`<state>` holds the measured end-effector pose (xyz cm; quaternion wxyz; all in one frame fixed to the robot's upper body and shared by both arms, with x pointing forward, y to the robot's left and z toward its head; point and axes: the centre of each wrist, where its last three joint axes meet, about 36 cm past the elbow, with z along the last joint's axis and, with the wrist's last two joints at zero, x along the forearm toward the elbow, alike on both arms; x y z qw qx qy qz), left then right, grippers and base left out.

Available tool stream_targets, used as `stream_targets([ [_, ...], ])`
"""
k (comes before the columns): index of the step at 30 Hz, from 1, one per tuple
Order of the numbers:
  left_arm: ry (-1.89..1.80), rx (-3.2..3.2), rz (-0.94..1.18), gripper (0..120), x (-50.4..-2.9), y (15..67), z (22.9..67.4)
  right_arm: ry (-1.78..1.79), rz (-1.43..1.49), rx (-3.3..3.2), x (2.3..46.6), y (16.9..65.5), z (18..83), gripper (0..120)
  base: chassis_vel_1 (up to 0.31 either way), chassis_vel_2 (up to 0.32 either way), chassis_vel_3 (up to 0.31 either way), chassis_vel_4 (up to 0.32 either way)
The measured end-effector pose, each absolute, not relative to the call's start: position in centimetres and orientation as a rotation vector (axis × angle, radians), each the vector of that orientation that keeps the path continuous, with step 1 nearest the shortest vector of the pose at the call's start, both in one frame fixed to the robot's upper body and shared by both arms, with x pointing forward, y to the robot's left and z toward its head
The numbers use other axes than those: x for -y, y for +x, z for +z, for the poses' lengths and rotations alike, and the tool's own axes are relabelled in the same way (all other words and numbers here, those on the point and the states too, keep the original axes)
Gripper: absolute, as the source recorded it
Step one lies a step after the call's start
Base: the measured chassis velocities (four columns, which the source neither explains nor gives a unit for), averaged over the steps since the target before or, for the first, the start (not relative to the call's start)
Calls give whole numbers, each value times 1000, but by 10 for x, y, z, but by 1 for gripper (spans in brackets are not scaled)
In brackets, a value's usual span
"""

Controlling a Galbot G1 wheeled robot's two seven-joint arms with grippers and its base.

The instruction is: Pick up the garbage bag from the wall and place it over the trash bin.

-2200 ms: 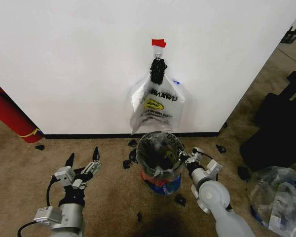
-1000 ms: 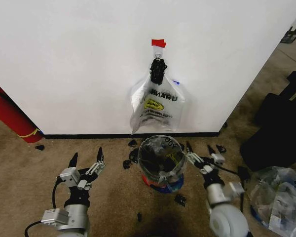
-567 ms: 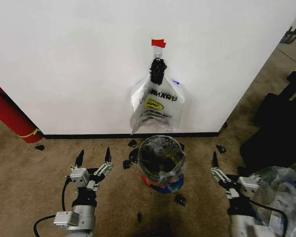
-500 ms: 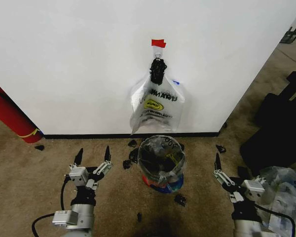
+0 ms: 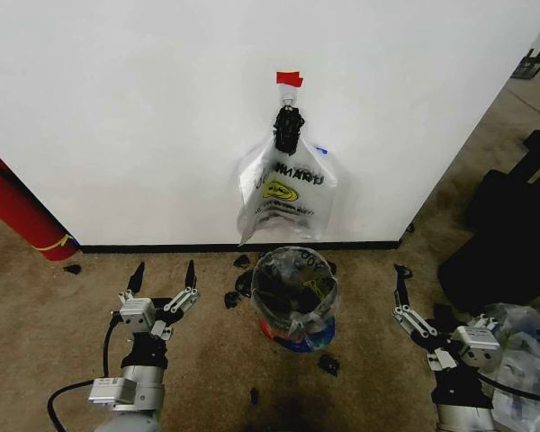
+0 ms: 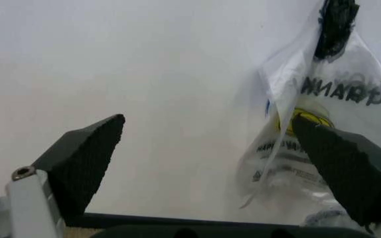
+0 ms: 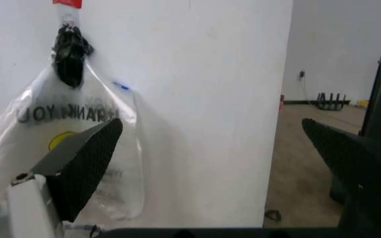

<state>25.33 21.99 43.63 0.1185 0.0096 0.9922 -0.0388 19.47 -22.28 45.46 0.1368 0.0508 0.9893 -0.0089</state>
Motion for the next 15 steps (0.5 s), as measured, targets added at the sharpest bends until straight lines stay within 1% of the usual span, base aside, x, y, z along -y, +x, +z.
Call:
stream_targets([
  [7, 41, -2923, -114, 100, -217, 254, 434, 182, -9, -2853, 219, 192, 453, 100, 0, 0, 0, 0],
  [15, 52, -2925, -128, 100, -215, 254, 443, 181, 5, -2867, 214, 192, 446, 100, 0, 0, 0, 0],
])
